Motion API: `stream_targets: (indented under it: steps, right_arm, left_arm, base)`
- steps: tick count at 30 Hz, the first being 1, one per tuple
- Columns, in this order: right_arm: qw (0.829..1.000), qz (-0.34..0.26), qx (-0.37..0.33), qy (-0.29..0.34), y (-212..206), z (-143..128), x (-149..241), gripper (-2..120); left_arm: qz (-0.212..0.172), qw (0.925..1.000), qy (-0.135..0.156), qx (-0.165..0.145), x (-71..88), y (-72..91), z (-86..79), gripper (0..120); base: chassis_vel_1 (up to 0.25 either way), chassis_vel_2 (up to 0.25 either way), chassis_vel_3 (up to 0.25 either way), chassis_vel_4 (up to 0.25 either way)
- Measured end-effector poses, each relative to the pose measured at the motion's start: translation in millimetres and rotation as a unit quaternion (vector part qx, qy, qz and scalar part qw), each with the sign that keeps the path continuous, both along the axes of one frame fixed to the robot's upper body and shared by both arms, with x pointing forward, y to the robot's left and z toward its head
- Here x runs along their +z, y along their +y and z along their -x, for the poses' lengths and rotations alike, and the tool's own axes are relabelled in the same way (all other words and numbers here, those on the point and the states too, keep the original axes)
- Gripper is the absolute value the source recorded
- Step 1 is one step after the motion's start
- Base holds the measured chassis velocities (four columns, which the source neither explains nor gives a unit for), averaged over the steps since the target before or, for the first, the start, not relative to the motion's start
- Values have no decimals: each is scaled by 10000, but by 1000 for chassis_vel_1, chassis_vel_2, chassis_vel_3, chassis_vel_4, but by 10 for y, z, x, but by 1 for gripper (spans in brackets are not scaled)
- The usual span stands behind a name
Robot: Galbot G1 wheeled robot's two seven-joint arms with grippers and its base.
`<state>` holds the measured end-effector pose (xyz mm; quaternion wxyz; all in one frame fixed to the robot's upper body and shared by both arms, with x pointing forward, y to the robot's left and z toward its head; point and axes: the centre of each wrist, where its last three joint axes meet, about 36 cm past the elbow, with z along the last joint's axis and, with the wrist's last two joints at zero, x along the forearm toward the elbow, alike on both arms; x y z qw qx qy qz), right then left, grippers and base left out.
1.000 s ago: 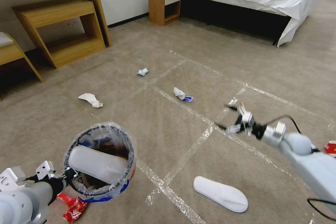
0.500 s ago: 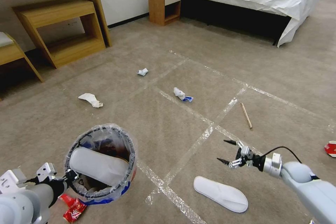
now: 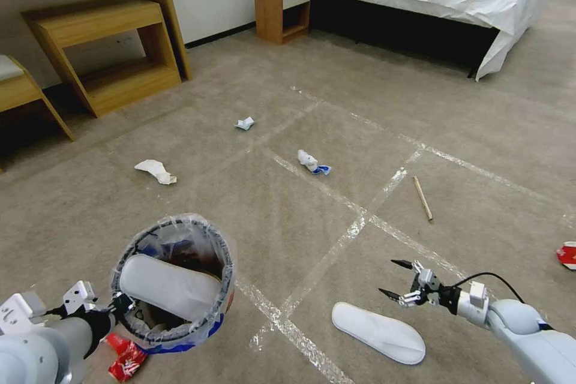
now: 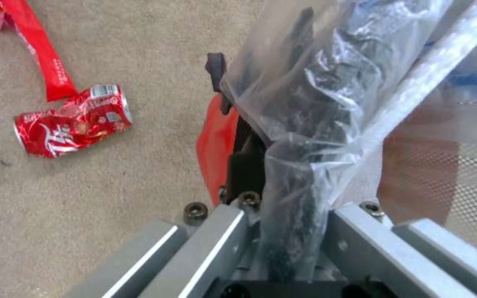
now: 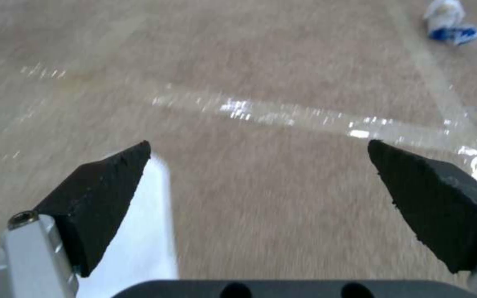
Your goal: Pick up the trash bin and place the garbage on the floor into it.
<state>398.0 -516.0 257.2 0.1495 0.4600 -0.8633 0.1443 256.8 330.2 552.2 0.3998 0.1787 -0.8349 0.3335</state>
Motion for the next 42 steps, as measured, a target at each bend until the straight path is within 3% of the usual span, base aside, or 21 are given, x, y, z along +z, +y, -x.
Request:
stream_targets:
  steps: [11, 19, 42]
  right_arm:
    - [9961, 576, 670, 81, -470, 97, 529, 100]
    - [9901, 830, 1127, 89, -577, 171, 816, 100]
    - [9862, 722, 1440, 387, -143, 338, 499, 100]
  left_arm:
    - [5, 10000, 10, 14, -7, -16, 14, 0]
    - [17, 10000, -4, 32, -10, -27, 17, 0]
    - [44, 10000, 2, 75, -37, -43, 20, 0]
  base:
    - [0, 0, 0, 0]
    - [0, 0, 0, 0]
    - [0, 0, 0, 0]
